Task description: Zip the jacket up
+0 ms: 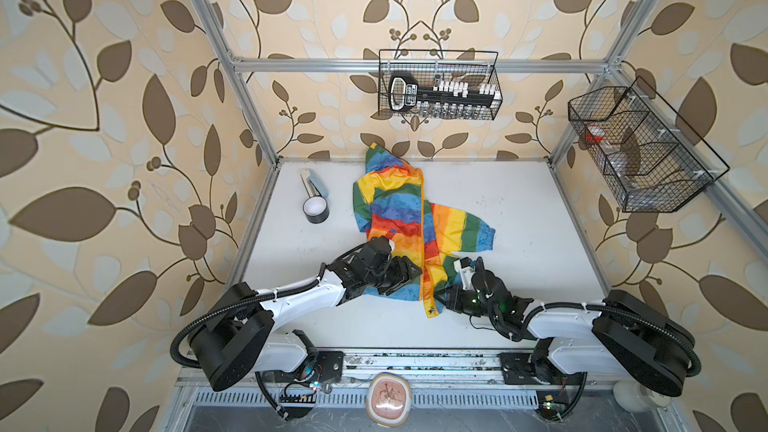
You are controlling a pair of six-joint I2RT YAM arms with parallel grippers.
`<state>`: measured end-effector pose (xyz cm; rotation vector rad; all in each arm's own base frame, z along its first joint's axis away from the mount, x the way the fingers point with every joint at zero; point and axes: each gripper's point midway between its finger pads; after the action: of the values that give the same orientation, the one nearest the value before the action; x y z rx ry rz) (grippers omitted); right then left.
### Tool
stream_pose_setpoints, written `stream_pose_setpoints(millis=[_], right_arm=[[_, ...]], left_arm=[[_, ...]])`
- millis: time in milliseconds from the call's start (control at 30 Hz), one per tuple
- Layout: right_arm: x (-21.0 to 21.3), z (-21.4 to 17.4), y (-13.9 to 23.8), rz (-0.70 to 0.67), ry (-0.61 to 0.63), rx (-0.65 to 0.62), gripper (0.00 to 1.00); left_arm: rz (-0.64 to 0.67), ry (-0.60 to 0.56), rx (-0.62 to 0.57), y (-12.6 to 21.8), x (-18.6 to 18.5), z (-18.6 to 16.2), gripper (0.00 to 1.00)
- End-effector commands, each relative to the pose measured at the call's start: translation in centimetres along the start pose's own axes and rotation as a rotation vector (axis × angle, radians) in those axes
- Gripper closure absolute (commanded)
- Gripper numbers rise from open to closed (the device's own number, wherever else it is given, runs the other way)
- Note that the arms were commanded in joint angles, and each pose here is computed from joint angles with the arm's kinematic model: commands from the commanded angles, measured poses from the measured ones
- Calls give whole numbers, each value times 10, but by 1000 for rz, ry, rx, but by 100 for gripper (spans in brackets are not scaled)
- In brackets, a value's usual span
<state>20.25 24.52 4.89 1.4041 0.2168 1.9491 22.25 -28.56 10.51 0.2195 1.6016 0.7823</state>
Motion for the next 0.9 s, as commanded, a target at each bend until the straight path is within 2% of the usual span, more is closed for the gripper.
stream_pose_setpoints(millis=[0, 100, 300, 433, 567, 867], right_arm=[[31, 24, 7, 117, 58, -57, 100], [37, 42, 15, 152, 59, -96, 100], [49, 77, 37, 222, 61, -170, 100], [60, 93, 46, 260, 67, -203, 100], [67, 110, 52, 284, 43, -243, 100], [86, 149, 59, 325, 26, -382, 100]], left_arm=[[-126, -65, 21, 0, -42, 4, 38], [-167, -61, 42, -5, -52, 5, 39], [-237, -59, 59, -9, -70, 12, 28], [-247, -46, 67, -16, -71, 17, 28], [-321, -28, 54, -12, -76, 21, 28], [-390, -45, 22, 15, -94, 22, 48]])
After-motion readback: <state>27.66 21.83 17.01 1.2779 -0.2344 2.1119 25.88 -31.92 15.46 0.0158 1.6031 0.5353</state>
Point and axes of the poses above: each gripper's point midway between its finger pads, its own y axis back along the fingers, its own x axis along the line the jaws close on, z = x × y, and after that the axes turned 5 degrees about y, right-handed
